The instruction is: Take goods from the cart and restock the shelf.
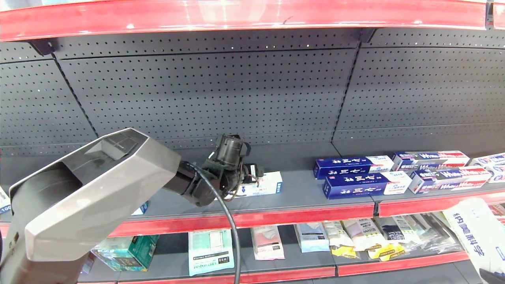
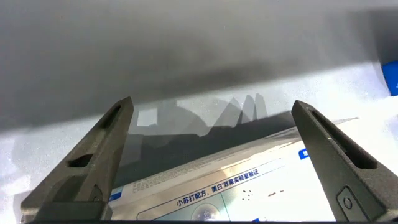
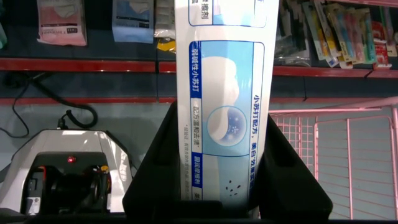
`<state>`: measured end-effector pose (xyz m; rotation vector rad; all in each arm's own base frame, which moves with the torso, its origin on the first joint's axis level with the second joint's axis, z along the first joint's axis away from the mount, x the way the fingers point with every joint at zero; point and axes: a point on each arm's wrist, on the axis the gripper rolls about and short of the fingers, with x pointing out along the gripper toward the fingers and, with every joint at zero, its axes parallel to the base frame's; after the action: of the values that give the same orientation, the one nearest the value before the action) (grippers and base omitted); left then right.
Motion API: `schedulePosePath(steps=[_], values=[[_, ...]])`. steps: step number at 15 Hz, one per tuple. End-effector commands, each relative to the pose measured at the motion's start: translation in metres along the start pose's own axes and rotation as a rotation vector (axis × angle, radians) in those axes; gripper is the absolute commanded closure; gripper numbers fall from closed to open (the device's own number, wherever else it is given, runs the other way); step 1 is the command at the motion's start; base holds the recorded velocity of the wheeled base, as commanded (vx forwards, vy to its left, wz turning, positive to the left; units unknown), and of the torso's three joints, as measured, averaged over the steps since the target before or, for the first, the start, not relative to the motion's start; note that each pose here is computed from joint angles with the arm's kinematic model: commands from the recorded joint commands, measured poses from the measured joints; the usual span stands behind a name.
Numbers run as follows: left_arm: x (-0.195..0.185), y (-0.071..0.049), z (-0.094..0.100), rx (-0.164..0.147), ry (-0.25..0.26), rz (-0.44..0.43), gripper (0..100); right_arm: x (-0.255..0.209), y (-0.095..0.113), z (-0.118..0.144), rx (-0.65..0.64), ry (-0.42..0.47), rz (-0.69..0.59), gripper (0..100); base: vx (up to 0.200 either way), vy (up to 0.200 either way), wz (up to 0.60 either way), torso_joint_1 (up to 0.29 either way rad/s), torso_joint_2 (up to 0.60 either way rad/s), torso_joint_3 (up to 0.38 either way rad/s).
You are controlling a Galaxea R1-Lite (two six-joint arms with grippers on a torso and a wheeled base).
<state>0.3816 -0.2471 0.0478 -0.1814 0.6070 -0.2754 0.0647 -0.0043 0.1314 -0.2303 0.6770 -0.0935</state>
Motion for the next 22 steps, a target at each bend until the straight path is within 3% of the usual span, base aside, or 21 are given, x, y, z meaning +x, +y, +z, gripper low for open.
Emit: schedulePosePath(steps=[1,12,22], values=[[0.0,0.004,-0.009,0.006,0.017,0.009,0,0.0,0.0,0.0,-0.001,0.002,0.0,100,0.0,0.0,0.0,0.0,0.0,0.0],[-0.008,0.0,-0.011,0.012,0.031,-0.014,0,0.001,0.001,-0.004,-0.003,0.013,0.002,100,0.0,0.0,0.0,0.0,0.0,0.0],[-0.023,0.004,-0.024,0.025,0.093,-0.027,0,0.002,0.001,-0.004,-0.003,0.016,0.004,100,0.0,0.0,0.0,0.0,0.0,0.0]])
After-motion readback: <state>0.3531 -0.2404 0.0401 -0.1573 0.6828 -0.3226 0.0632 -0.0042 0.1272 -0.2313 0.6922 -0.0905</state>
